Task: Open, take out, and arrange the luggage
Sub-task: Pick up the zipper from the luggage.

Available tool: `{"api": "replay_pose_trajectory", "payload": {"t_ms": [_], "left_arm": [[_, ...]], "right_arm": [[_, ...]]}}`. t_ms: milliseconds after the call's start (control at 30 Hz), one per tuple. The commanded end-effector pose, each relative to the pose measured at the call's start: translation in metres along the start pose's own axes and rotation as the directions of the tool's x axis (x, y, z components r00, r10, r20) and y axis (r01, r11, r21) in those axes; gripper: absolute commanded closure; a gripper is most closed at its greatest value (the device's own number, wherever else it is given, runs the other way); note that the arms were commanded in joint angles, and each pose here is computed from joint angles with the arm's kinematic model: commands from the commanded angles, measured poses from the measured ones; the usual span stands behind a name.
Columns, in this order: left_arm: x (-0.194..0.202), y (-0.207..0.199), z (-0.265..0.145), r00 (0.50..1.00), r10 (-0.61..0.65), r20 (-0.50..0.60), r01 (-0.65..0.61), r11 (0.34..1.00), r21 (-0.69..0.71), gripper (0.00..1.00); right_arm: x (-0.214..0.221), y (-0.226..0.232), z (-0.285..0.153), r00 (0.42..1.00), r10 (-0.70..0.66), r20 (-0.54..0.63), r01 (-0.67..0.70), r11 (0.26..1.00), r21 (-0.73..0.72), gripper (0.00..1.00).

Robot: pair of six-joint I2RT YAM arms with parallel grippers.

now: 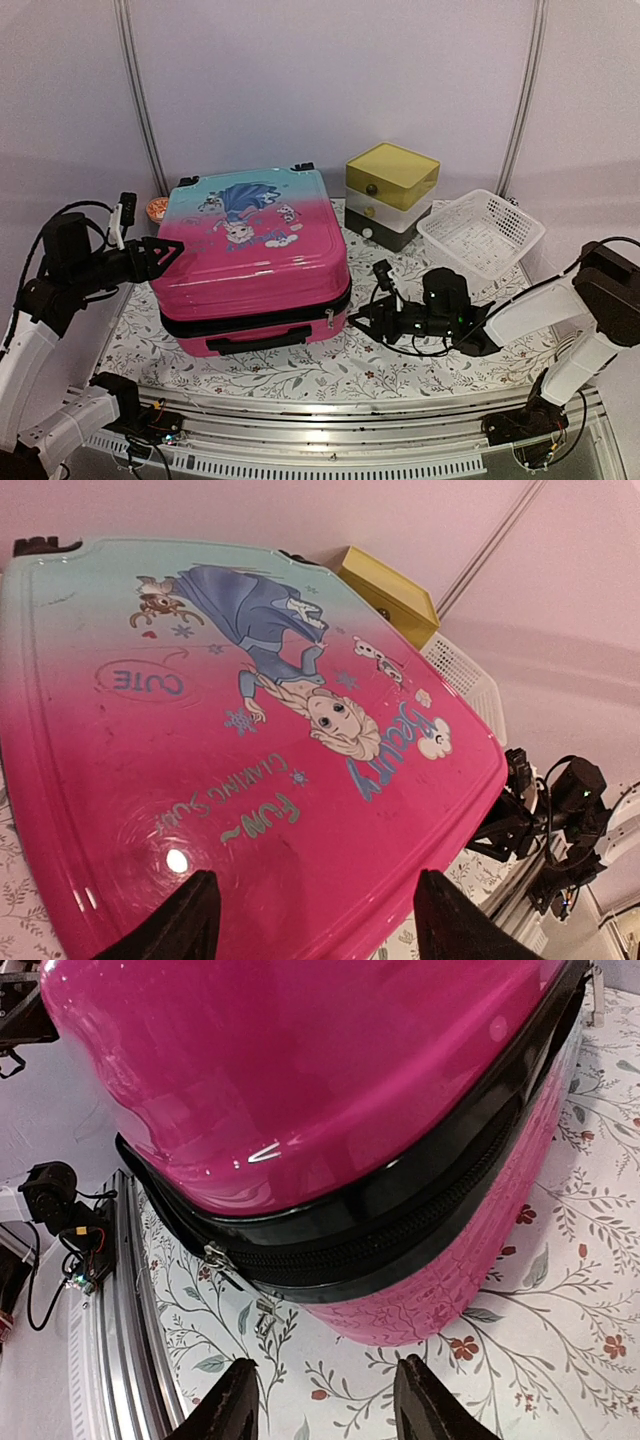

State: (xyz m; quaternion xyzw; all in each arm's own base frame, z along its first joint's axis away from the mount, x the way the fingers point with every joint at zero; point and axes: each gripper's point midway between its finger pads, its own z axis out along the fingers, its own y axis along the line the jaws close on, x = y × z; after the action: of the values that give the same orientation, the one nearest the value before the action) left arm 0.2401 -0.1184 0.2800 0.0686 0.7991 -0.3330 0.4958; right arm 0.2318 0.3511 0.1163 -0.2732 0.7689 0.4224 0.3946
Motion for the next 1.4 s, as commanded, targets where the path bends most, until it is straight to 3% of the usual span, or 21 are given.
{"api": "replay_pose_trajectory", "payload": {"t_ms": [0, 200, 567, 900, 1233, 1367], "left_arm": [[-0.007, -0.005, -0.002, 1.000, 0.024, 0.011, -0.024, 1.000, 0.006, 0.32], [-0.005, -0.005, -0.004, 1.000, 0.026, 0.006, -0.026, 1.000, 0.000, 0.32], [-0.002, -0.001, -0.004, 1.000, 0.018, 0.000, -0.018, 1.000, -0.020, 0.32], [-0.004, -0.001, -0.005, 1.000, 0.018, 0.009, -0.018, 0.999, -0.029, 0.32], [-0.002, 0.002, -0.006, 1.000, 0.019, 0.004, -0.019, 0.999, -0.044, 0.32], [-0.002, 0.014, -0.006, 1.000, 0.004, 0.003, -0.004, 0.994, -0.112, 0.32]], "right_arm": [[-0.024, 0.018, 0.014, 0.990, -0.026, 0.137, 0.033, 0.998, -0.049, 0.54], [-0.012, 0.030, 0.045, 0.990, -0.022, 0.138, 0.029, 0.998, -0.048, 0.58], [-0.001, 0.024, 0.058, 0.988, 0.054, 0.147, -0.054, 0.999, -0.004, 0.68], [-0.012, 0.014, 0.051, 0.977, 0.073, 0.199, -0.089, 0.993, 0.073, 0.97], [0.001, -0.029, 0.016, 0.985, 0.017, 0.171, -0.075, 0.939, 0.337, 0.98], [0.005, -0.055, 0.004, 0.989, 0.009, 0.146, -0.073, 0.894, 0.441, 0.98]]}}
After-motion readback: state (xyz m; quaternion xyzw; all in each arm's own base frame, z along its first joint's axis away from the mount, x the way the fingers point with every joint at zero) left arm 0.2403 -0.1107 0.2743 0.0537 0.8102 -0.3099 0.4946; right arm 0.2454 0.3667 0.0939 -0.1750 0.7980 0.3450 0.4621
